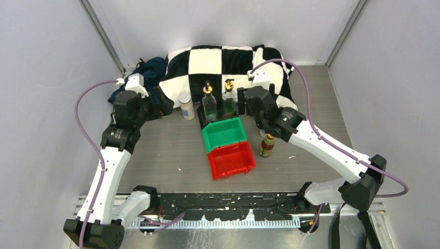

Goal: Organize the condiment bottles
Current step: Pick up the bottle from the center of the board.

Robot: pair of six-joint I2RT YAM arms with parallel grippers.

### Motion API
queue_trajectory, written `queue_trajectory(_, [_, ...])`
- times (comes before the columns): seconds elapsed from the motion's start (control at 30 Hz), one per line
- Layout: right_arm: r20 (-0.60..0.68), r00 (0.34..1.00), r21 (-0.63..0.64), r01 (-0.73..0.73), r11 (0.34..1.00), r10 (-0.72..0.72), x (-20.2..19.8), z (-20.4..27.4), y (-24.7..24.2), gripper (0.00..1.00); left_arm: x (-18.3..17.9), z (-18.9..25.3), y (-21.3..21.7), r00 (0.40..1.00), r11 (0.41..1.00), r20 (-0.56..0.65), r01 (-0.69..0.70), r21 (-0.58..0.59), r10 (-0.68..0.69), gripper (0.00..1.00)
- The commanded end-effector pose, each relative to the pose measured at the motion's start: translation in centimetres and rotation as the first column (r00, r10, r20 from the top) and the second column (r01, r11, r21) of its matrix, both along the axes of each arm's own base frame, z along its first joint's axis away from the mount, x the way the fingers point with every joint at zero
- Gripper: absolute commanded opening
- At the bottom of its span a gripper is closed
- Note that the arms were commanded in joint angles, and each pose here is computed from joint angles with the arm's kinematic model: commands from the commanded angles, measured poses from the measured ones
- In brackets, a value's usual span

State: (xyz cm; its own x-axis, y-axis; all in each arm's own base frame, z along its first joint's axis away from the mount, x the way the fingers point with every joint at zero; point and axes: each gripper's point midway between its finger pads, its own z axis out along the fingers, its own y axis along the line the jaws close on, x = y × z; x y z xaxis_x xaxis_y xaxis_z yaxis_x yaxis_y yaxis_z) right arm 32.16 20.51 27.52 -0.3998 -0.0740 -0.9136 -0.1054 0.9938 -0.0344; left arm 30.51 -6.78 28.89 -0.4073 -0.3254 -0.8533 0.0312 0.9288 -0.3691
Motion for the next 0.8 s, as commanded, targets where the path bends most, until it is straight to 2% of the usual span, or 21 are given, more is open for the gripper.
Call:
queue_trajectory(0.0, [0.045, 0.997, -0.005, 0.062, 0.998, -0.062, 0.7, 2.7, -1.4, 0.8, 1.3, 3.4, -0.3, 0.995, 1.0, 0.098, 0.016, 0.021, -0.018, 0.95])
queue_trajectory(0.17, [0.039, 0.993, -0.006, 0.111, 0.994, -0.111, 2.0, 3.4, -2.8, 0.88, 3.0, 3.4, -0.4, 0.996, 0.999, 0.089, 0.015, 0.045, -0.019, 0.96])
queue_trajectory(0.33, [-0.011, 0.985, 0.018, 0.173, 0.985, -0.173, 4.4, 2.7, -4.9, 0.89, 4.4, 2.7, -0.7, 0.997, 0.999, 0.076, 0.016, 0.048, -0.019, 0.96])
queue_trajectory(0.6, [-0.063, 0.975, 0.048, 0.218, 0.975, -0.215, 7.6, 0.7, -6.1, 0.85, 5.3, 0.8, -1.2, 0.998, 0.999, 0.061, 0.015, 0.042, -0.017, 0.95])
queue_trajectory(0.77, [-0.086, 0.972, 0.061, 0.223, 0.973, -0.218, 9.4, -0.5, -5.8, 0.76, 5.1, 0.5, -1.1, 0.997, 0.999, 0.078, -0.008, 0.05, 0.004, 0.95])
